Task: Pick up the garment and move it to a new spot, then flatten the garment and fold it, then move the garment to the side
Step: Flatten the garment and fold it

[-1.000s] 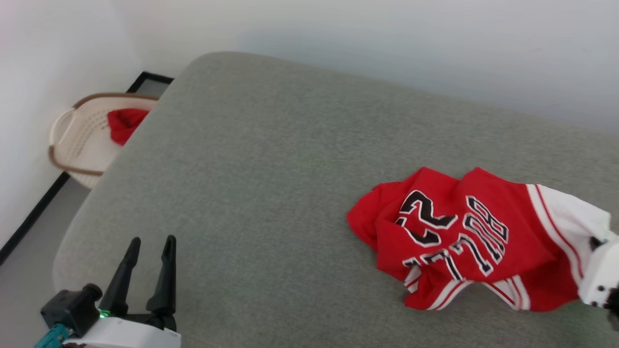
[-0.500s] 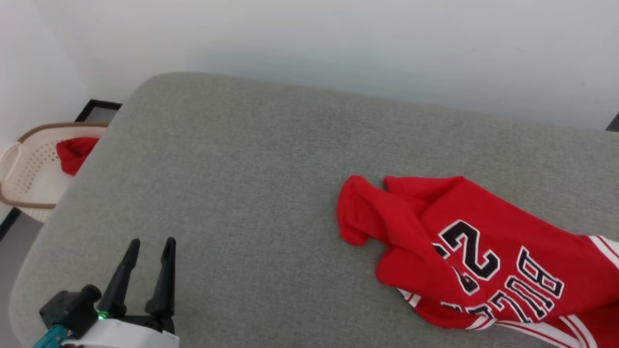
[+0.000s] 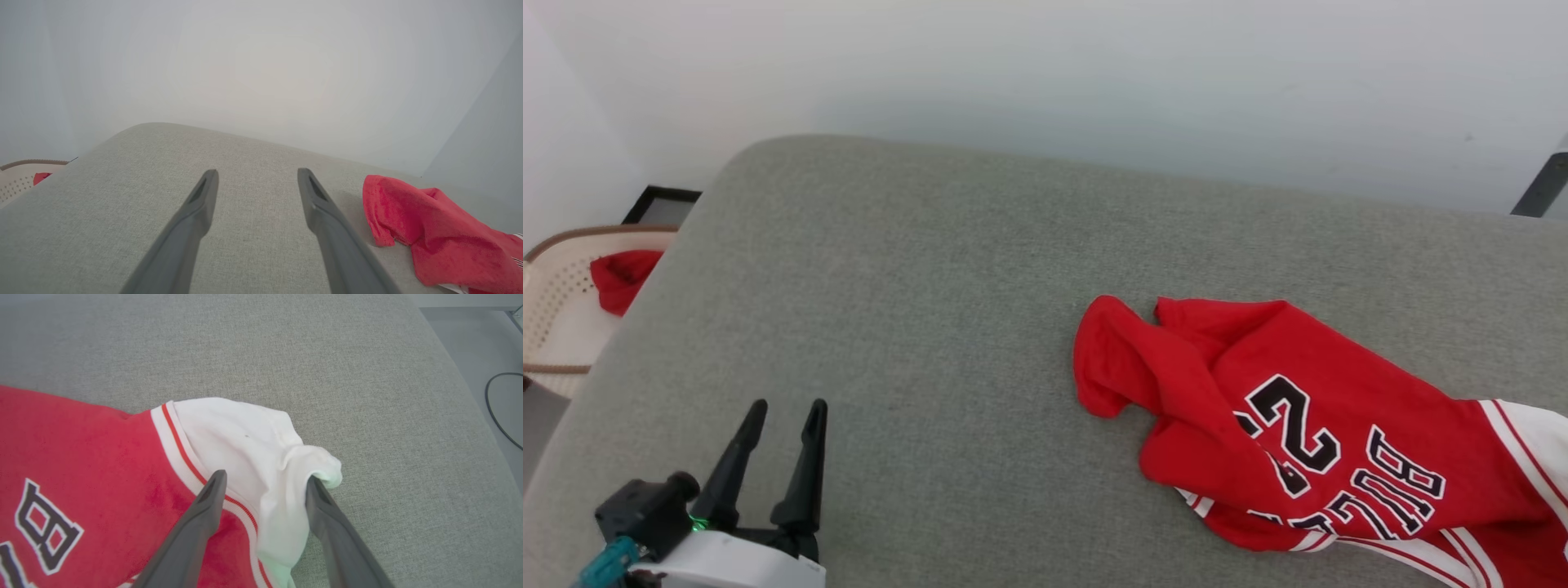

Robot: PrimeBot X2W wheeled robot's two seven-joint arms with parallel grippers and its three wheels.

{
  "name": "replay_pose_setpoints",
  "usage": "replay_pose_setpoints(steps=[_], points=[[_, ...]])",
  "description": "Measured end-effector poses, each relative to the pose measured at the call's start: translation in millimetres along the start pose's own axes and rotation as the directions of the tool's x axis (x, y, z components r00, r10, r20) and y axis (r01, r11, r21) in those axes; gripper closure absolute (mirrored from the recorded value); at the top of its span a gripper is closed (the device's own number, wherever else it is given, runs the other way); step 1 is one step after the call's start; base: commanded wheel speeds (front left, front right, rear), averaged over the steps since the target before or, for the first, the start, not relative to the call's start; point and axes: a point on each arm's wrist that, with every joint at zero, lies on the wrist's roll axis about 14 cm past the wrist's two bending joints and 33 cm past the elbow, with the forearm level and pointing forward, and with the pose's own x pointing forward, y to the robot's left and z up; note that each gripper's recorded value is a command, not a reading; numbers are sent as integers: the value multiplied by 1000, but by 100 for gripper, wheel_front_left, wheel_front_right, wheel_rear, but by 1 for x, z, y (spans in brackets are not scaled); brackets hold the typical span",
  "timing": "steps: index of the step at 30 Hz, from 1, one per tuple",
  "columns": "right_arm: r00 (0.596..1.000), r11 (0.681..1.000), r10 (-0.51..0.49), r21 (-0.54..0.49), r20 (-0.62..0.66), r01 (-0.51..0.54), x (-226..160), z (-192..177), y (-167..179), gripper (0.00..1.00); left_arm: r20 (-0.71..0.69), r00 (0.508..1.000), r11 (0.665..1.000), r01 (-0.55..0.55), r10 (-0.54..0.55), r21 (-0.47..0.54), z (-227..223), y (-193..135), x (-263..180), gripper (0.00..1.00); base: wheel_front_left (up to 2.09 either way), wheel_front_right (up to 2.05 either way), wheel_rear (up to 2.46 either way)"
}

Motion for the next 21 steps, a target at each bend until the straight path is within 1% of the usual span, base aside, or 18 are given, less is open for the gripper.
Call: replay_pose_setpoints(steps=[5, 11, 13, 16, 21], points=[[997, 1000, 25, 9, 80, -26, -10, 16, 4, 0, 5, 998, 998, 55, -55, 14, 10, -12, 9, 0, 0, 0, 0], [974, 998, 54, 29, 220, -62, -33, 38, 10, 0, 2, 990, 990, 140, -140, 16, 27, -34, 25, 0, 0, 0, 0], [961, 996, 69, 31, 266, -80, -42, 44, 13, 0, -5, 985, 985, 173, -172, 16, 32, -43, 31, 0, 0, 0, 0], [930, 993, 92, 35, 357, -112, -58, 56, 19, 0, -20, 975, 975, 222, -222, 23, 40, -58, 40, 0, 0, 0, 0], [888, 989, 105, 51, 448, -142, -80, 60, 22, 0, -47, 948, 948, 317, -316, 13, 51, -89, 57, 0, 0, 0, 0]])
